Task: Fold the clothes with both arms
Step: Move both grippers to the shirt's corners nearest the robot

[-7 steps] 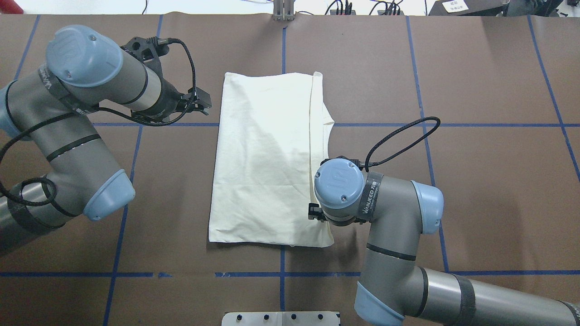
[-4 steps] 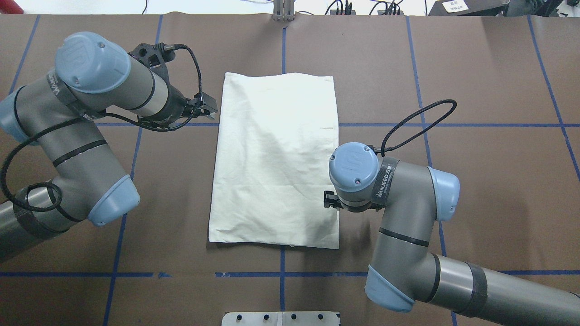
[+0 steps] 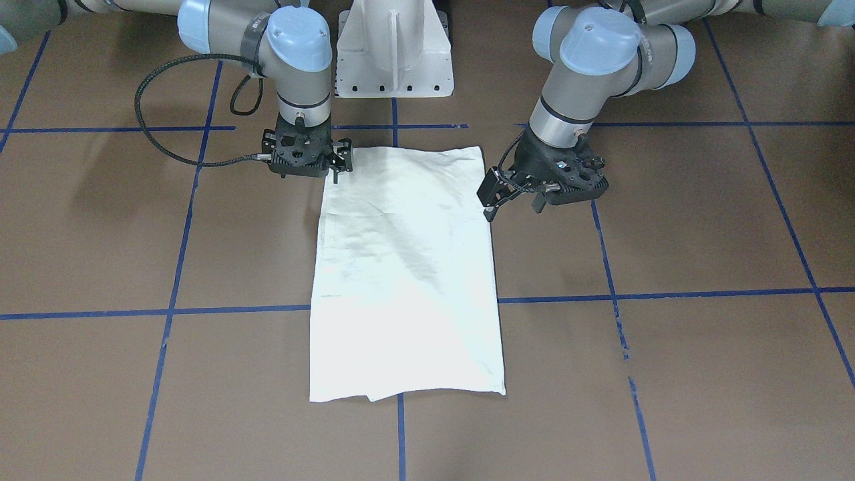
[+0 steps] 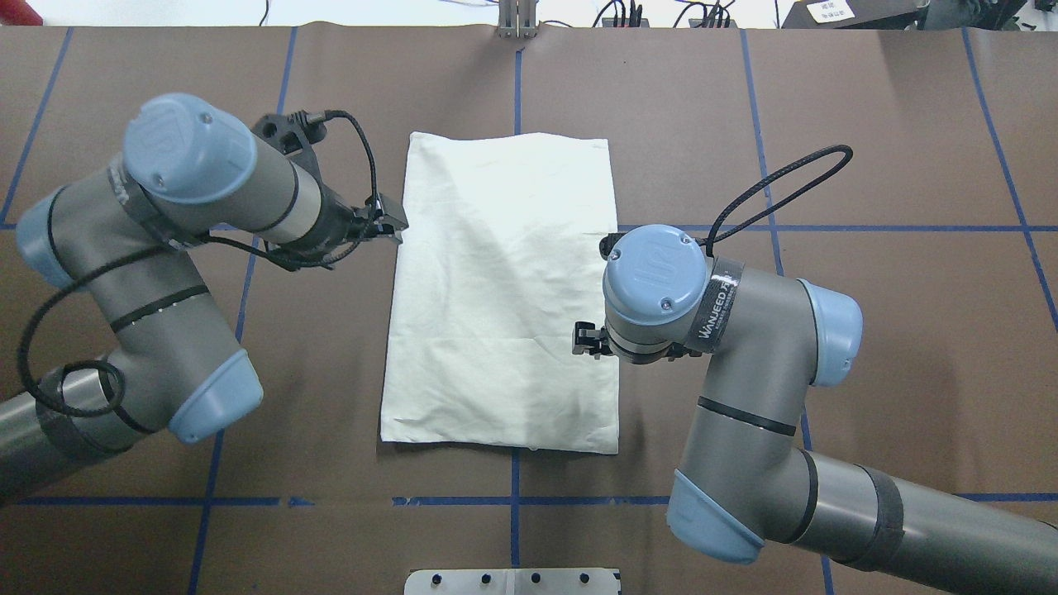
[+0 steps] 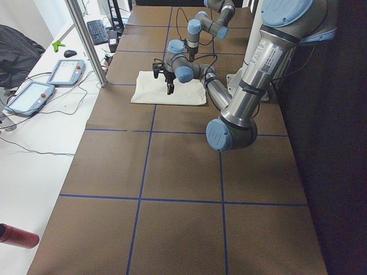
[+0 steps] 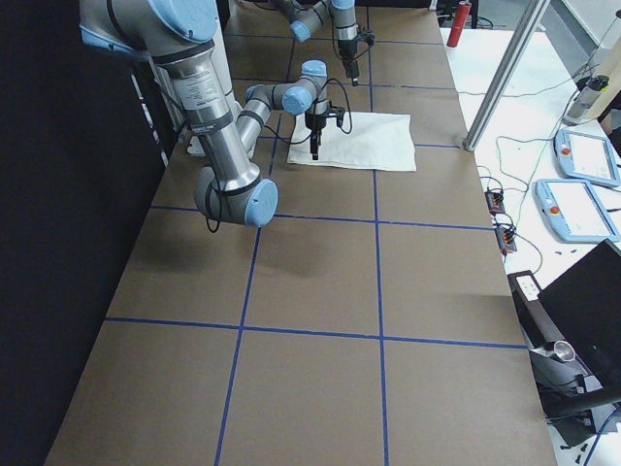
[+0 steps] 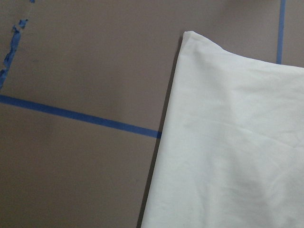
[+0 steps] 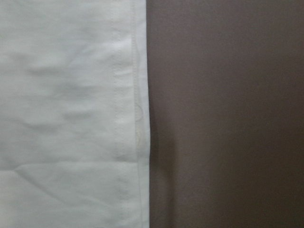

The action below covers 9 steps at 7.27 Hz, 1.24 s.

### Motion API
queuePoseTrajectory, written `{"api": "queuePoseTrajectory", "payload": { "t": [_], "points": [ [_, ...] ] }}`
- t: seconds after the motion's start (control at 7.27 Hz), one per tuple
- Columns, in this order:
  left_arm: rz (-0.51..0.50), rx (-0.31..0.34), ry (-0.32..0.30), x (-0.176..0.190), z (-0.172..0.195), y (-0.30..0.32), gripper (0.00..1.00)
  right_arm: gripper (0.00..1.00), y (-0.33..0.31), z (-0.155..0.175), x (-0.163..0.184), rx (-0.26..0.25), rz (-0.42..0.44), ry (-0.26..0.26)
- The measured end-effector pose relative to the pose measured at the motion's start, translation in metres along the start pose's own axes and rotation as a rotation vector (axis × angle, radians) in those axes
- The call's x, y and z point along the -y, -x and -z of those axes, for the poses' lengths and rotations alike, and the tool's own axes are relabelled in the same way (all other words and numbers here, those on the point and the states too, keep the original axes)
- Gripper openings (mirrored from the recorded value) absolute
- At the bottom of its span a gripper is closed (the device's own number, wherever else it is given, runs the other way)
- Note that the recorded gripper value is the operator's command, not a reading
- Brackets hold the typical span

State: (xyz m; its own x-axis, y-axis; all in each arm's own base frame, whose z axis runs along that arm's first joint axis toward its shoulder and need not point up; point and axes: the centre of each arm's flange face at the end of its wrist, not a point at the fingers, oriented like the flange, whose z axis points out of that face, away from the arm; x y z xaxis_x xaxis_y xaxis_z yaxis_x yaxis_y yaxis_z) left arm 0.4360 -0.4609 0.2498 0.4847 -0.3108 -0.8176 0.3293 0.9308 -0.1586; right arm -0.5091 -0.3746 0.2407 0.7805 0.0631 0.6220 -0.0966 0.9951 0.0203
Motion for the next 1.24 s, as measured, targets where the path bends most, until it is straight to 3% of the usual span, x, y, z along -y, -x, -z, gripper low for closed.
{"api": "queuePoseTrajectory", "payload": {
  "t": [0.28,0.41,0.55,0.96,1.1,1.24],
  "points": [
    [0.183,0.030,0.046,-0.076,-0.037,-0.001,0.95,1.00,0.007,0.024,0.000,0.099,0.010,-0.032],
    [0.254,0.067,0.054,-0.114,-0.054,0.001,0.88,1.00,0.009,0.030,0.001,0.132,0.010,-0.042],
    [0.298,0.116,0.058,-0.143,-0.067,0.006,0.87,1.00,0.010,0.034,0.002,0.153,0.010,-0.048],
    [0.331,0.204,0.049,-0.171,-0.081,0.017,0.83,1.00,0.011,0.037,0.002,0.167,0.007,-0.053],
    [0.330,0.220,0.047,-0.173,-0.083,0.020,0.78,1.00,0.011,0.037,0.002,0.167,0.006,-0.053],
    [0.327,0.228,0.047,-0.176,-0.085,0.021,0.67,1.00,0.011,0.037,0.002,0.167,0.005,-0.053]
  ]
}}
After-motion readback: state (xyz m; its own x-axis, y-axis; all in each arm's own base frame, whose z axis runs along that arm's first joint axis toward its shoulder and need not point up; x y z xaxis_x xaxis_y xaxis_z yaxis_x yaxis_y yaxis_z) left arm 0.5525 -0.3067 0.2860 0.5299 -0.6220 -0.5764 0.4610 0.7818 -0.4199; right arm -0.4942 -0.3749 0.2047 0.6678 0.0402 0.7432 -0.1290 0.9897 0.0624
